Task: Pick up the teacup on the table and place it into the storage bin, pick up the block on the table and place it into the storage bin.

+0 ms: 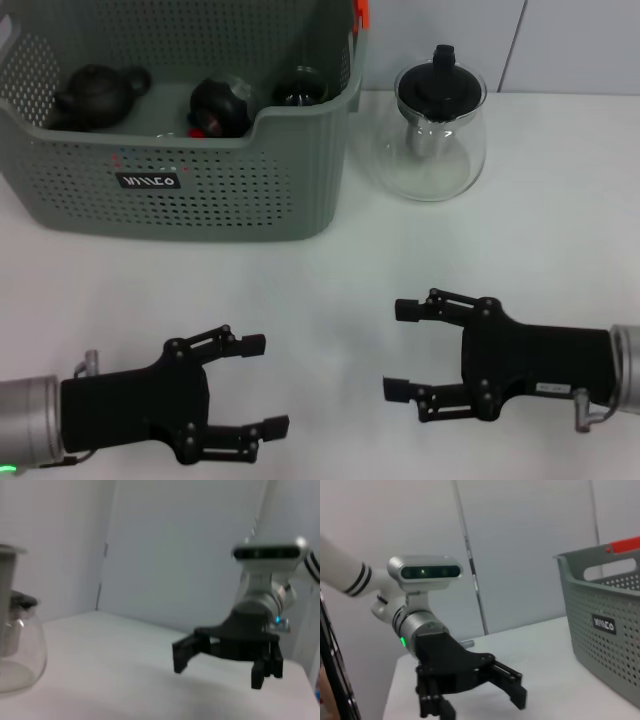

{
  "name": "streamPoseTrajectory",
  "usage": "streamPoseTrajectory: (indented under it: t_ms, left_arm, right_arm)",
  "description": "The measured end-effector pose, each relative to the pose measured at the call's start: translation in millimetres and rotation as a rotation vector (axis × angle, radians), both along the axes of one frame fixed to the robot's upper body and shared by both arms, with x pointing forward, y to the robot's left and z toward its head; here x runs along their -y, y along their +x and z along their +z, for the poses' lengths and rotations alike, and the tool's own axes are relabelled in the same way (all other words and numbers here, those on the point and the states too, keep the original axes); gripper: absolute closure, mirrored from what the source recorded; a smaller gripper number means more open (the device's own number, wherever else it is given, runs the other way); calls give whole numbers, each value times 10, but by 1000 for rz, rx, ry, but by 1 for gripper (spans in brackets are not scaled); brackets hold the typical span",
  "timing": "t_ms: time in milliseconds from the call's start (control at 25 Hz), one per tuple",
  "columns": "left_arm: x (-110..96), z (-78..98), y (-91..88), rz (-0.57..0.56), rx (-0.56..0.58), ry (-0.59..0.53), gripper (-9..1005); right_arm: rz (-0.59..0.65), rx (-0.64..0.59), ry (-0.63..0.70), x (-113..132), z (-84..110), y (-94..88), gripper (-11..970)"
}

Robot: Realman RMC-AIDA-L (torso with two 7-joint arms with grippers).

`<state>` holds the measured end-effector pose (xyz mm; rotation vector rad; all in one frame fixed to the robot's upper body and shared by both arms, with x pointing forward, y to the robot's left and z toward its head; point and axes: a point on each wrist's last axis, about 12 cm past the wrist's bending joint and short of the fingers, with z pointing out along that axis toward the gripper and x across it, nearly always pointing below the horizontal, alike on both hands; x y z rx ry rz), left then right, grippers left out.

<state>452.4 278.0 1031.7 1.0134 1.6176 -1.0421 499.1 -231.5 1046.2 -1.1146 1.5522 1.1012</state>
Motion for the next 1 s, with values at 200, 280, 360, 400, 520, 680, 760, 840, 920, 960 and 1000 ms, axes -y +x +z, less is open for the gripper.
streamPoseTrajectory:
  t_ms: [200, 280, 360, 400, 520, 680, 760, 840, 920, 960, 1000]
  left_arm:
    - [18, 27, 65, -32, 20, 19, 62]
    - [13, 40, 78, -39, 20, 21, 62]
    - [11, 58, 95, -48, 24, 21, 62]
    - [10, 61, 98, -50, 25, 22, 62]
    - [4, 78, 118, -56, 32, 27, 62]
    - [-5, 103, 136, -61, 40, 24, 62]
    - [-12, 112, 141, -60, 43, 21, 62]
    - [-18, 116, 145, -59, 45, 21, 62]
    - [-21, 119, 149, -58, 46, 21, 62]
    - [-21, 120, 150, -58, 47, 21, 62]
    - [-20, 120, 150, -59, 47, 21, 62]
  right_arm:
    - [6, 67, -8, -8, -39, -35, 19]
    - [-2, 71, -11, 15, -40, -35, 18]
    - [-13, 72, -10, 41, -40, -39, 18]
    - [-18, 72, -8, 53, -42, -45, 18]
    - [-26, 75, -6, 76, -44, -56, 18]
    - [-27, 77, -4, 81, -41, -56, 18]
    - [-25, 80, -3, 71, -35, -48, 18]
    - [-22, 82, -2, 64, -30, -41, 18]
    - [-22, 82, -2, 64, -29, -39, 18]
    - [-22, 82, -2, 65, -30, -41, 18]
    - [-23, 82, -3, 67, -32, -43, 18]
